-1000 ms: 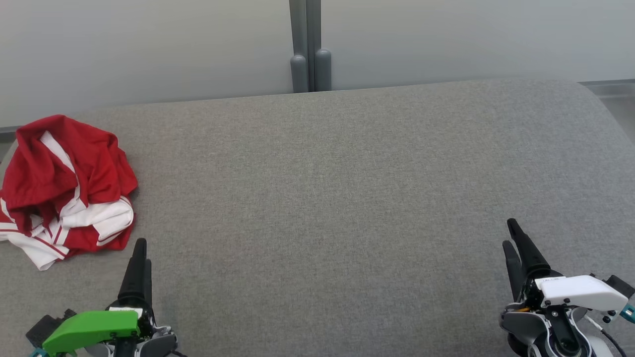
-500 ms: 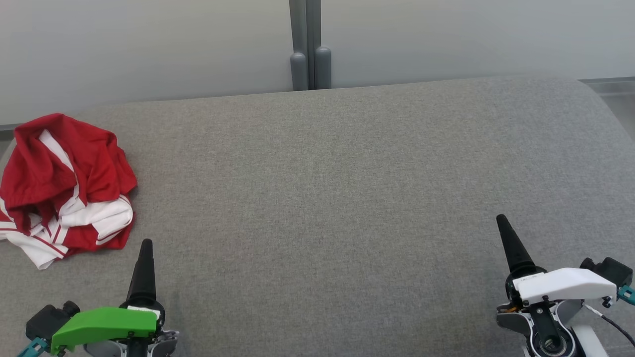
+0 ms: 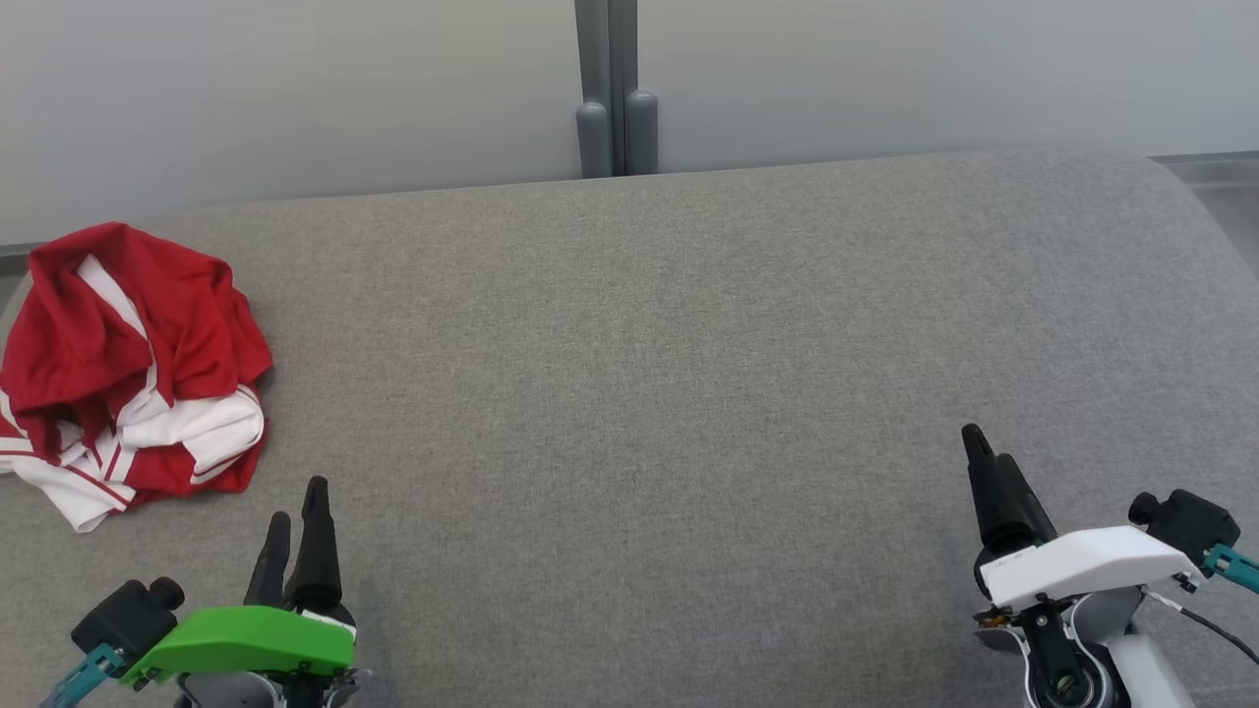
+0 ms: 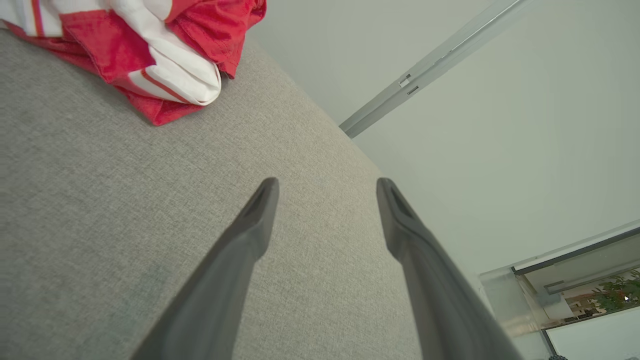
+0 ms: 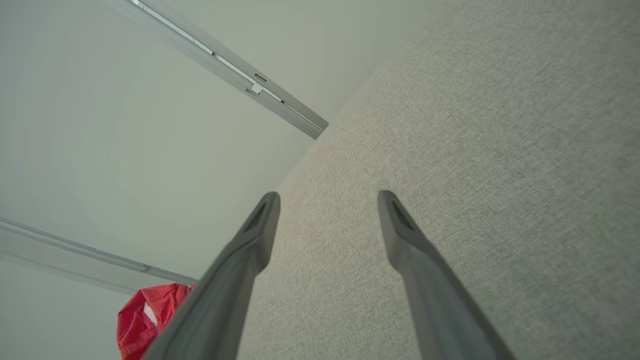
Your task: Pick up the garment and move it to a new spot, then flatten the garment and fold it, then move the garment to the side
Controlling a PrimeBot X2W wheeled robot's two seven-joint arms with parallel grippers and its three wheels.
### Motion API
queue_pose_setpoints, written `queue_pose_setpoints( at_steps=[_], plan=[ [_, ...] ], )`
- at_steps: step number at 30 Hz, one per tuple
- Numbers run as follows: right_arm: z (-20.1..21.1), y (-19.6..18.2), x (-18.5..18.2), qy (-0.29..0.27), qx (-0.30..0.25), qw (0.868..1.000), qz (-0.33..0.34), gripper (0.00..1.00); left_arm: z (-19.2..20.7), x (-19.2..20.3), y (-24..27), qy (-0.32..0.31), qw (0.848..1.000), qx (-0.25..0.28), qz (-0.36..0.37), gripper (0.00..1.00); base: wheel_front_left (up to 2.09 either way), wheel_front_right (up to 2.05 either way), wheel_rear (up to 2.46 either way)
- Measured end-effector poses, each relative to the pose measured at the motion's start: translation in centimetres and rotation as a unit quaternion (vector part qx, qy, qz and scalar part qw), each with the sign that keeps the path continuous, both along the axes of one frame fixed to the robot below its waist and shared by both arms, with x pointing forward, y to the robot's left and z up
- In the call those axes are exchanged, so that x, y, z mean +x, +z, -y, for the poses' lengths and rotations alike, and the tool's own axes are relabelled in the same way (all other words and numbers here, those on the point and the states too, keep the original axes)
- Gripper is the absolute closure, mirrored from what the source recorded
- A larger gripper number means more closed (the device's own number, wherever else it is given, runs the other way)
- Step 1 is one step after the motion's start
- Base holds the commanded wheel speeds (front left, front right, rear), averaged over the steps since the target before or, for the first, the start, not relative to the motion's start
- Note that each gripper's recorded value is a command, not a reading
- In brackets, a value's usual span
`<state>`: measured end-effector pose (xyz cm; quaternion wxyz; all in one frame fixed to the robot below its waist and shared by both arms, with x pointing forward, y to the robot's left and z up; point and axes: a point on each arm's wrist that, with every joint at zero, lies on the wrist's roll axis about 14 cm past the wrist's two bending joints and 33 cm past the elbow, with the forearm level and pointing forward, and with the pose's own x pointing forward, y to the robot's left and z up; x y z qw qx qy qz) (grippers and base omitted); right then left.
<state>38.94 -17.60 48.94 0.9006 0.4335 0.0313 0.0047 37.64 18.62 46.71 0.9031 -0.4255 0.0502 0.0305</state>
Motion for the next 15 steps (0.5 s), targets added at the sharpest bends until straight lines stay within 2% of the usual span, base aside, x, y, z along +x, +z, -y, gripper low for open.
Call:
queue_pose_setpoints(
  at_steps=[15],
  plan=[
    [-0.66, 0.32, 0.23, 0.015, -0.116, 0.993, 0.017, 0.0, 0.64, 0.11, -0.04, -0.019, 0.991, 0.13, -0.001, 0.0, 0.0, 0.0, 0.0]
  ],
)
